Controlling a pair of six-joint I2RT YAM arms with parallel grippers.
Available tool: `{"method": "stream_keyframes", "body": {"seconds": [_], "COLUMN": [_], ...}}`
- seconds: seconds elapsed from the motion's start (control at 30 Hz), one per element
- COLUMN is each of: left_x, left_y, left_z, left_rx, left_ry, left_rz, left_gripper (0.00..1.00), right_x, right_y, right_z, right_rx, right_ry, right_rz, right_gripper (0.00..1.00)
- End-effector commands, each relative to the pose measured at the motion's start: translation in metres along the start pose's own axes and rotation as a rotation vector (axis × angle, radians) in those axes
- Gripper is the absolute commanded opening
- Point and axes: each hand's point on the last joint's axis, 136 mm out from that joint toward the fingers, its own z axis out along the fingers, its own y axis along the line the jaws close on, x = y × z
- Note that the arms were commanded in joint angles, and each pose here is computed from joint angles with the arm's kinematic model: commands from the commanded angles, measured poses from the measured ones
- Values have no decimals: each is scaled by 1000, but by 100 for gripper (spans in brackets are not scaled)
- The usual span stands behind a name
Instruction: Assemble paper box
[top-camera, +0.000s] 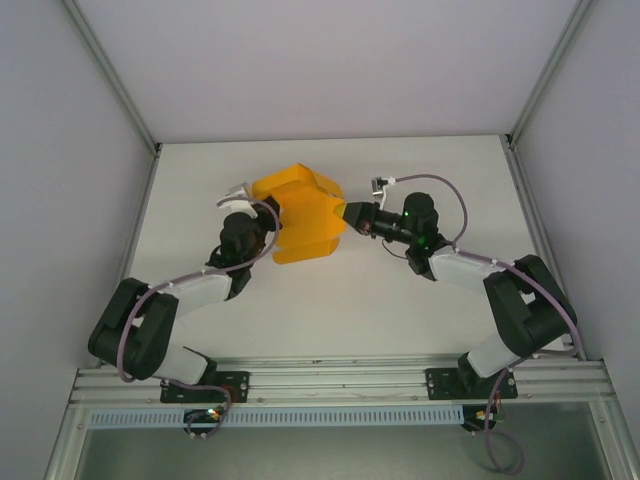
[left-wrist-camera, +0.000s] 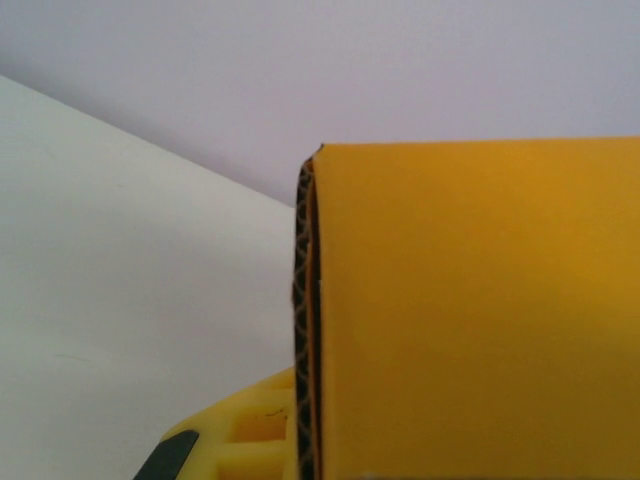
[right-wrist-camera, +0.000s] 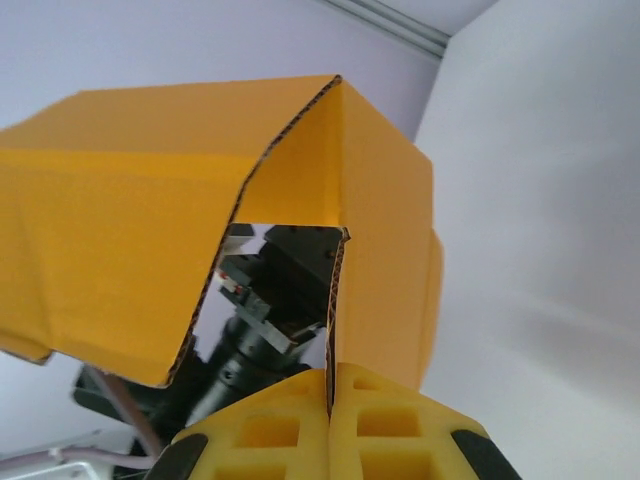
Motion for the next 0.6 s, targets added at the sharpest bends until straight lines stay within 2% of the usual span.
{"method": "stream_keyframes", "body": {"seconds": [0.0,0.07,0.17,0.23,0.3,0.37,0.5,0.57], "left_x": [1,0,-2,-1,4,12,18,20], "left_y": [-2,-5,-8,-13,-12,-6,9,10], "left_z": [1,0,-4,-7,-10,-14,-24,-28], "left_rx": [48,56,66,97,84,40,-28,-39], "left_ry": [1,9,11,25,71,129,181,200], "left_rz": [-48,-35,-12,31,76,140,211,233], "left_gripper": [0,0,0,0,0,0,0,0], "right_x": [11,11,12,19,25,27,26,11], "right_y": [29,16,-8,-27,-47,-61,-69,-71], "right_z": [-1,-1,-8,-17,-36,-66,-117,-136], "right_rx": [-135,-85,42,155,302,455,629,696], "right_ry": [67,62,46,63,92,100,138,91], "right_rz": [-10,-9,-22,-44,-62,-114,-279,-334], "right_gripper": [0,0,9,24,32,54,61,65]}}
